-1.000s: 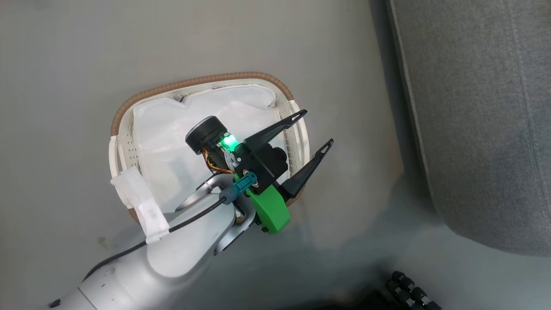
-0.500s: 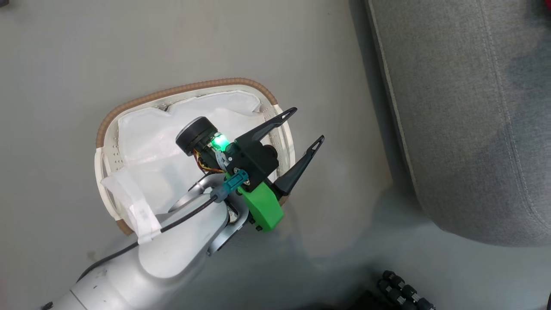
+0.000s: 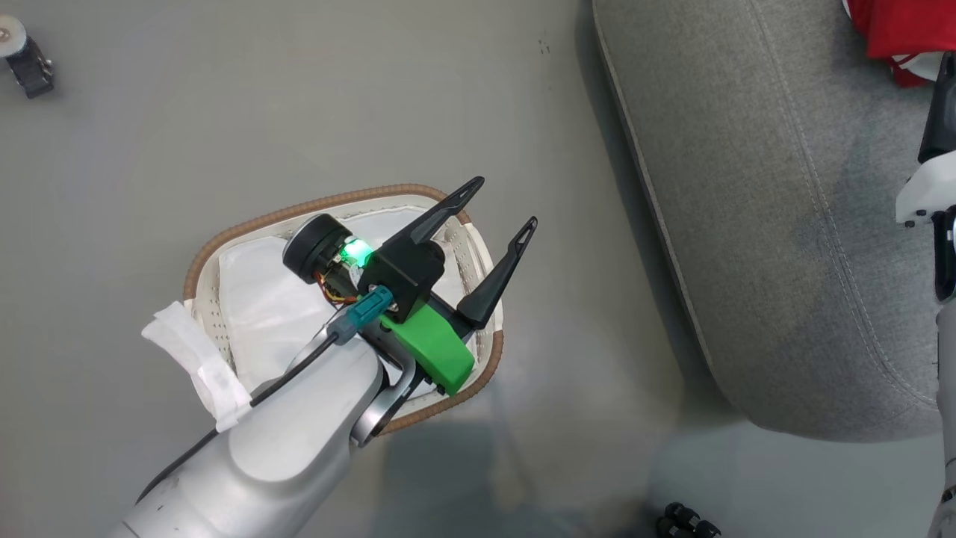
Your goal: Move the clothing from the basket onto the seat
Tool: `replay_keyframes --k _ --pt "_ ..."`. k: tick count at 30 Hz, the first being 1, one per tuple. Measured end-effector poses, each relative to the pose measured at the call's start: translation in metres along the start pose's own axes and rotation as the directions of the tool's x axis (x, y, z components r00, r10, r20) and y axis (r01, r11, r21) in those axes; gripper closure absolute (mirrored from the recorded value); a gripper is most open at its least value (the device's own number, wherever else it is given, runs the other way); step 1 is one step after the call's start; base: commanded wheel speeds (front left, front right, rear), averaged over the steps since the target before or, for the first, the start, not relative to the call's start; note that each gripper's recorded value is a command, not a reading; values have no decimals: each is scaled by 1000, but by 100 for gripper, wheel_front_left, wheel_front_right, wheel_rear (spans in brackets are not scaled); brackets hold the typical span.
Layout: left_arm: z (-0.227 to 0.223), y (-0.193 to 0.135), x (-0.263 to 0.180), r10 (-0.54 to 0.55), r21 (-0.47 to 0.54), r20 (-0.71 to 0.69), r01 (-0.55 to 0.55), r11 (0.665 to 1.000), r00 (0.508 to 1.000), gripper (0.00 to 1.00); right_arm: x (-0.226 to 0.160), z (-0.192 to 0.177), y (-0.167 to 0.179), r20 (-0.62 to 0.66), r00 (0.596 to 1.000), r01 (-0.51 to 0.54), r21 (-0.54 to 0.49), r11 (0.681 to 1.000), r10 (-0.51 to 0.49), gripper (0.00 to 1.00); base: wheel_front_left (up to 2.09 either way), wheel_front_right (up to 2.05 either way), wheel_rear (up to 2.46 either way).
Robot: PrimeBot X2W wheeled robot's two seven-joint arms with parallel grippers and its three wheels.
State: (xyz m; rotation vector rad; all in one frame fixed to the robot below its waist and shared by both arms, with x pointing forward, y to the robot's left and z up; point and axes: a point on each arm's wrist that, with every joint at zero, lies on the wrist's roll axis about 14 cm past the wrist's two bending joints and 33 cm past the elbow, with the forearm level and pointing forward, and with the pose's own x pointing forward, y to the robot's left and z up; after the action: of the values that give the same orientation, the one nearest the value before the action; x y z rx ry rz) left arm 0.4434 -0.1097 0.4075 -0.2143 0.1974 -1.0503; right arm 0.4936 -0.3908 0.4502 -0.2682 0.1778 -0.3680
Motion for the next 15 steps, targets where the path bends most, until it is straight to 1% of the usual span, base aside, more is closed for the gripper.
replay_keyframes --k 3,9,13,15 --pt "7 3 -5 40 0 11 -40 999 999 0 -9 10 3 31 999 -19 3 1000 19 0 0 0 0" --pt "31 13 -19 135 2 54 -135 991 989 0 -19 43 15 117 991 -70 12 997 69 0 0 0 0" --pt "51 23 -37 217 -6 100 -218 976 971 0 -23 69 26 180 978 -108 18 994 103 0 0 0 0" --pt "59 27 -48 262 -10 119 -263 965 958 0 -26 82 34 208 971 -129 42 991 117 0 0 0 0"
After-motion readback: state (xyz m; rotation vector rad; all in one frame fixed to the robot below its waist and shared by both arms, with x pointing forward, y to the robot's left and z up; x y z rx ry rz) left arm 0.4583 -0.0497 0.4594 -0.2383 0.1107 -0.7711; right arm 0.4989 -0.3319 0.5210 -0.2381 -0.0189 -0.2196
